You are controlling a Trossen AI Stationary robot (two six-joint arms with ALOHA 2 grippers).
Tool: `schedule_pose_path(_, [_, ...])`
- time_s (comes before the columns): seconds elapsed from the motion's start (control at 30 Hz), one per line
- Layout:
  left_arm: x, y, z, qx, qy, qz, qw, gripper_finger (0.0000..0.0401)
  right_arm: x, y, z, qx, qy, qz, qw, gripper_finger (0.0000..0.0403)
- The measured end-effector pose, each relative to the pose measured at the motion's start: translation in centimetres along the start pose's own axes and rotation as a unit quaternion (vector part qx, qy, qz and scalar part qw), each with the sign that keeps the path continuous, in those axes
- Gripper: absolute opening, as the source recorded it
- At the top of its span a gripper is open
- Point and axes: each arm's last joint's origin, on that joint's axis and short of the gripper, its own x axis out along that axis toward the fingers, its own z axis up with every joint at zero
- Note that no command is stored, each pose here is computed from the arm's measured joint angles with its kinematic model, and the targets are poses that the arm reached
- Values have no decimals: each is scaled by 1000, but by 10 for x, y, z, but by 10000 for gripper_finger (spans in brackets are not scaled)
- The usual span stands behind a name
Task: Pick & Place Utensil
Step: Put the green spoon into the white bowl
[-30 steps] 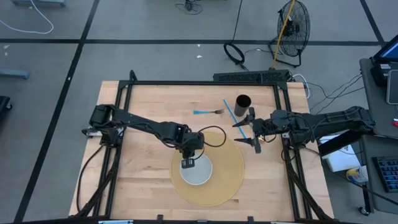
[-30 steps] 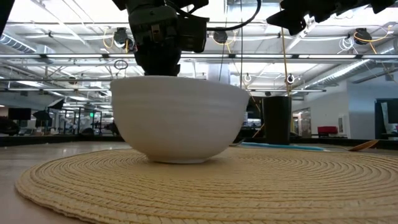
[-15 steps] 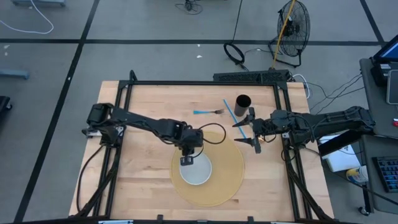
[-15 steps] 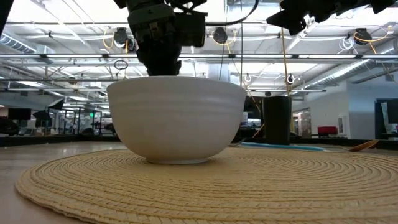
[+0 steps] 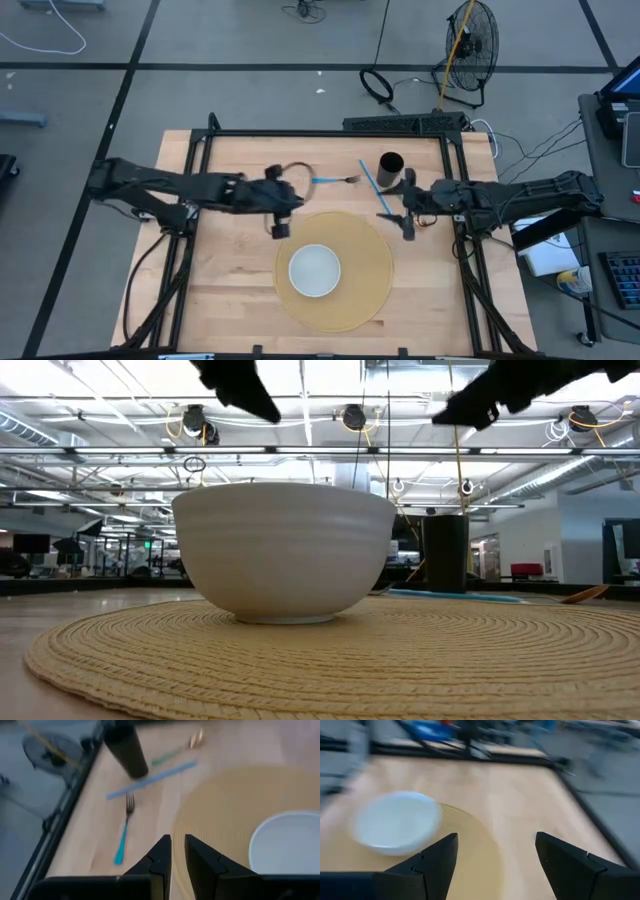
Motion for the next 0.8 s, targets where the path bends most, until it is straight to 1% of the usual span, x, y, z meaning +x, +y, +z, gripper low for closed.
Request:
schedule_pose_path(0.07, [-11, 4, -16, -3, -29, 1, 1000, 60, 0, -3, -4, 0, 19, -45, 999, 263])
schedule_pose_path(0.13, [-22, 7, -32, -7, -62, 4, 998, 60, 0, -4, -7, 1, 36, -67, 997, 263])
schedule_pose_path(0.3, [-33, 10, -75, -18, -133, 8, 991, 61, 0, -5, -10, 30, 50, -72, 996, 263])
schedule_pose_path(0.37, [-36, 11, -86, -19, -167, 22, 986, 61, 0, -7, -14, 50, 66, -82, 993, 263])
schedule_pose_path(0.43, [-37, 13, -98, -26, -188, 43, 981, 61, 0, -12, -19, 68, 90, -106, 988, 263])
schedule_pose_path(0.5, [-38, 14, -105, -38, -211, 66, 974, 61, 0, -16, -24, 87, 112, -119, 983, 263])
schedule_pose_path(0.57, [-37, 15, -112, -45, -216, 85, 972, 61, 1, -20, -27, 101, 126, -130, 978, 263])
schedule_pose_path(0.67, [-36, 16, -114, -45, -215, 117, 969, 61, 0, -24, -34, 117, 160, -149, 969, 263])
schedule_pose_path(0.73, [-36, 18, -115, -40, -208, 142, 967, 61, -1, -28, -40, 147, 183, -167, 958, 263])
schedule_pose_path(0.8, [-36, 19, -116, -42, -204, 148, 967, 61, -4, -31, -47, 179, 218, -187, 941, 263])
